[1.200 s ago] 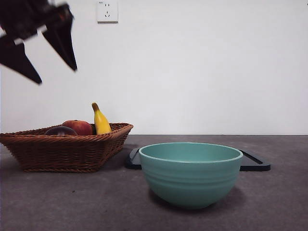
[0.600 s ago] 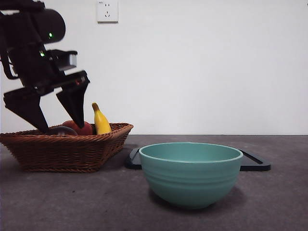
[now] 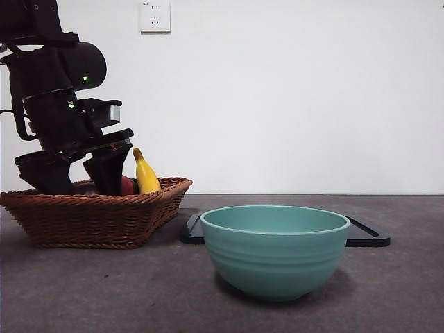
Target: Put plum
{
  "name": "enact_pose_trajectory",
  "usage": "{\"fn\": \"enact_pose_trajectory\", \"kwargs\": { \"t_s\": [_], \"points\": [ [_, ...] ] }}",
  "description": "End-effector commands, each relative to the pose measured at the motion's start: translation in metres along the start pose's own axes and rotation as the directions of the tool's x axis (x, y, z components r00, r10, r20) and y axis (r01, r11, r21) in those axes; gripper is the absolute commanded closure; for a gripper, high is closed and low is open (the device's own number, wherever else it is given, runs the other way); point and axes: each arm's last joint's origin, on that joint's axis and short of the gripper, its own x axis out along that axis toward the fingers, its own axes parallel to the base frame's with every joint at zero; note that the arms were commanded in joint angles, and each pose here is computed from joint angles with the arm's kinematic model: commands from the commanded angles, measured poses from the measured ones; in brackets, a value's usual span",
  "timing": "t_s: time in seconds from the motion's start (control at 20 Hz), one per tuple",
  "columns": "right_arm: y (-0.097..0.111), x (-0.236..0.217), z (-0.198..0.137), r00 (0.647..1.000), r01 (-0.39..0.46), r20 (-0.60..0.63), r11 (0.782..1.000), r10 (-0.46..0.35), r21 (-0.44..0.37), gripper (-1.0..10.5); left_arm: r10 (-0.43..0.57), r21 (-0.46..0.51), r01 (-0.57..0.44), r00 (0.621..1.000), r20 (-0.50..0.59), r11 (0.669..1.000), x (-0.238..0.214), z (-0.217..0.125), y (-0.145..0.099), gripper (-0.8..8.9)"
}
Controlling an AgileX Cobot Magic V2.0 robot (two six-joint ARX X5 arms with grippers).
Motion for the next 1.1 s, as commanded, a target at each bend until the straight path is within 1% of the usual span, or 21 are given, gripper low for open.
{"fn": "enact_pose_trajectory", "kwargs": {
  "t_s": [0.05,0.25,0.4,0.5,0.6,0.75,0.85,1.0,1.1],
  "points": [
    [0.002,-0.003,0.005,1.0,-0.003,0.02,1.0,0.003,-0.014,6.1,-0.001,0.017,0.001,1.0,0.005,1.0,0.003,0.005,-0.001,5.43],
    [0.002,-0.003,0.005,1.0,-0.003,0.02,1.0,0.003,-0.014,6.1,-0.002,0.014,0.003,1.0,-0.014,1.0,0.001,0.004,-0.001,5.42],
    [0.002,-0.003,0.005,1.0,-0.003,0.019,1.0,0.003,-0.014,6.1,-0.005,0.011,0.006,1.0,-0.031,1.0,-0.008,0.009,-0.002,5.41],
    [0.002,-0.003,0.005,1.0,-0.003,0.019,1.0,0.003,-0.014,6.1,-0.012,0.022,0.012,1.0,-0.005,1.0,-0.021,0.014,-0.007,5.42],
    [0.002,-0.003,0.005,1.0,-0.003,0.019,1.0,0.003,-0.014,6.1,-0.045,0.044,0.043,0.997,0.06,0.998,-0.042,0.02,-0.014,5.42],
    [0.002,-0.003,0.005,1.0,-0.002,0.02,1.0,0.002,-0.014,6.1,-0.092,0.095,0.078,0.984,0.152,0.992,-0.079,0.022,-0.031,5.42],
    [0.002,-0.003,0.005,1.0,0.004,0.019,1.0,-0.004,-0.014,6.1,-0.128,0.148,0.099,0.97,0.207,0.984,-0.105,0.018,-0.049,5.42],
    [0.002,-0.003,0.005,1.0,0.004,0.019,1.0,-0.004,-0.014,6.1,-0.224,0.25,0.157,0.938,0.265,0.955,-0.139,0.006,-0.079,5.42],
    [0.002,-0.003,0.005,1.0,0.004,0.019,1.0,-0.004,-0.014,6.1,-0.278,0.314,0.189,0.922,0.269,0.93,-0.152,-0.003,-0.098,5.42]
  ]
}}
